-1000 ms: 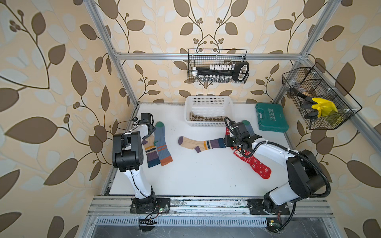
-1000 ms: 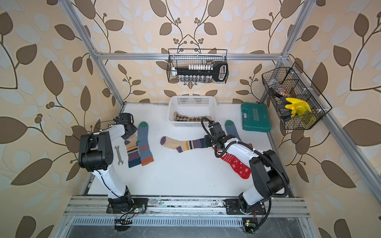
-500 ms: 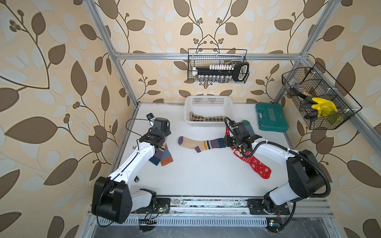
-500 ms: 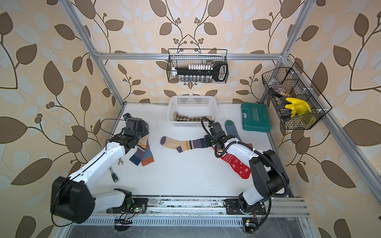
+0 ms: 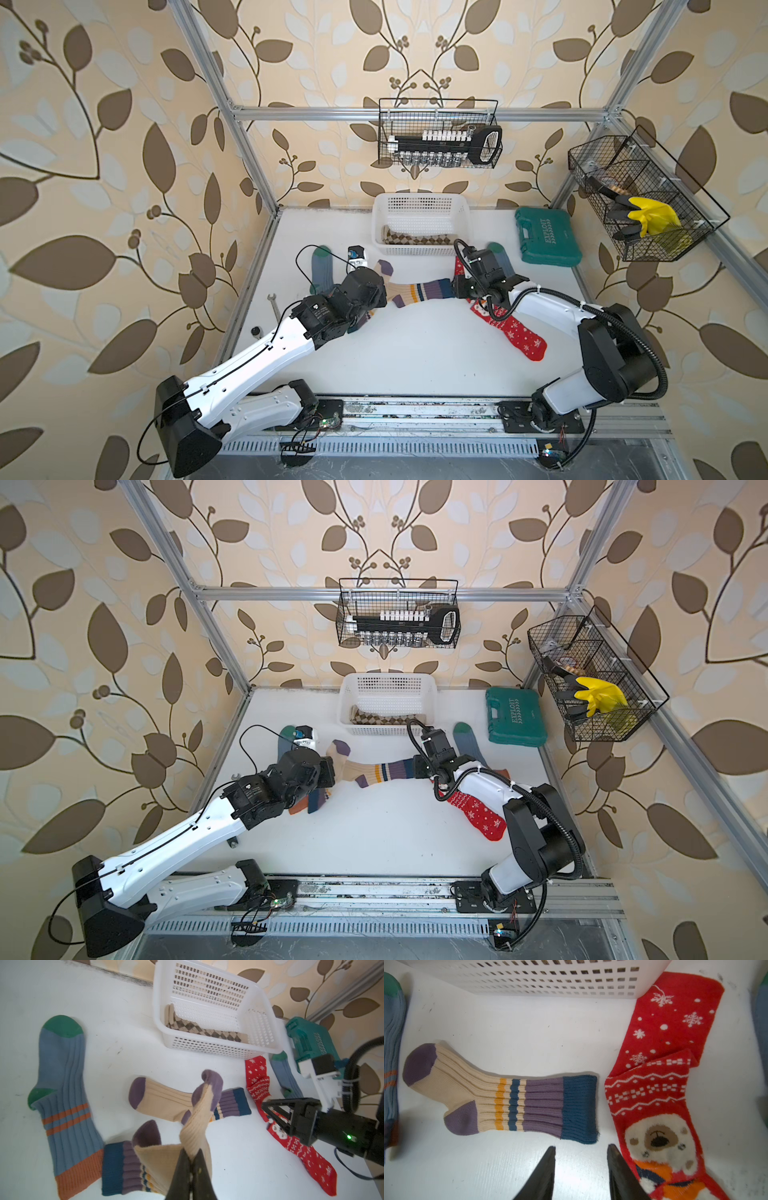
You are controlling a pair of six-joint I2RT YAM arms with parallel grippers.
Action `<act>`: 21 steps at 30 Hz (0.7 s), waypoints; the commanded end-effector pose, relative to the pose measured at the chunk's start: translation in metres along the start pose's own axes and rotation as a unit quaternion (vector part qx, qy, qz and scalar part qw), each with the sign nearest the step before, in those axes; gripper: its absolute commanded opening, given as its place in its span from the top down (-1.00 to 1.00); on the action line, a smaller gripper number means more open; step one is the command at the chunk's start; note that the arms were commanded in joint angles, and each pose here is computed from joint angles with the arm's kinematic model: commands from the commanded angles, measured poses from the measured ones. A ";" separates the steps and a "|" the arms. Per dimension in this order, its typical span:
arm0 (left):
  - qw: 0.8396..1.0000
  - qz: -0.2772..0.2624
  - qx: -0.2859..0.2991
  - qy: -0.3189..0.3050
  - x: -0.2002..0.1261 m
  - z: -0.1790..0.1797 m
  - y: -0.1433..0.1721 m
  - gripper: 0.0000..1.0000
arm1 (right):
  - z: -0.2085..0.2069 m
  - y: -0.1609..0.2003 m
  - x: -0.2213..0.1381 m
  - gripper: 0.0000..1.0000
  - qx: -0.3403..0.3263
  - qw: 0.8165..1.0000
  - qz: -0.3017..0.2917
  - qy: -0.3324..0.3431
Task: Place the socks together as a pair
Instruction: Flatten out the sock at the center of the board.
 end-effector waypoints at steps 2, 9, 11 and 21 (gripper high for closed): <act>0.998 -0.008 -0.011 0.054 0.000 -0.035 -0.005 1.00 | -0.004 -0.001 -0.004 0.16 0.015 1.000 -0.009 -0.013; 0.995 -0.003 -0.027 0.095 0.017 -0.056 0.009 1.00 | -0.008 -0.001 -0.006 0.15 0.028 0.999 -0.012 -0.020; 0.995 -0.005 -0.036 0.097 0.021 -0.055 0.012 1.00 | -0.009 0.000 -0.005 0.15 0.028 0.999 -0.011 -0.022; 0.990 0.001 -0.043 0.136 0.014 -0.069 0.008 1.00 | -0.008 0.000 -0.006 0.15 0.031 0.999 -0.011 -0.030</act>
Point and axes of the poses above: each gripper's point midway between its finger pads, its own x axis out along the fingers, its own z axis along the line the jaws close on, y = z × x, the point moved 10 cm from there along -x, back along the fingers, and after that the axes turned 2 degrees about x, right-handed, at the moved point
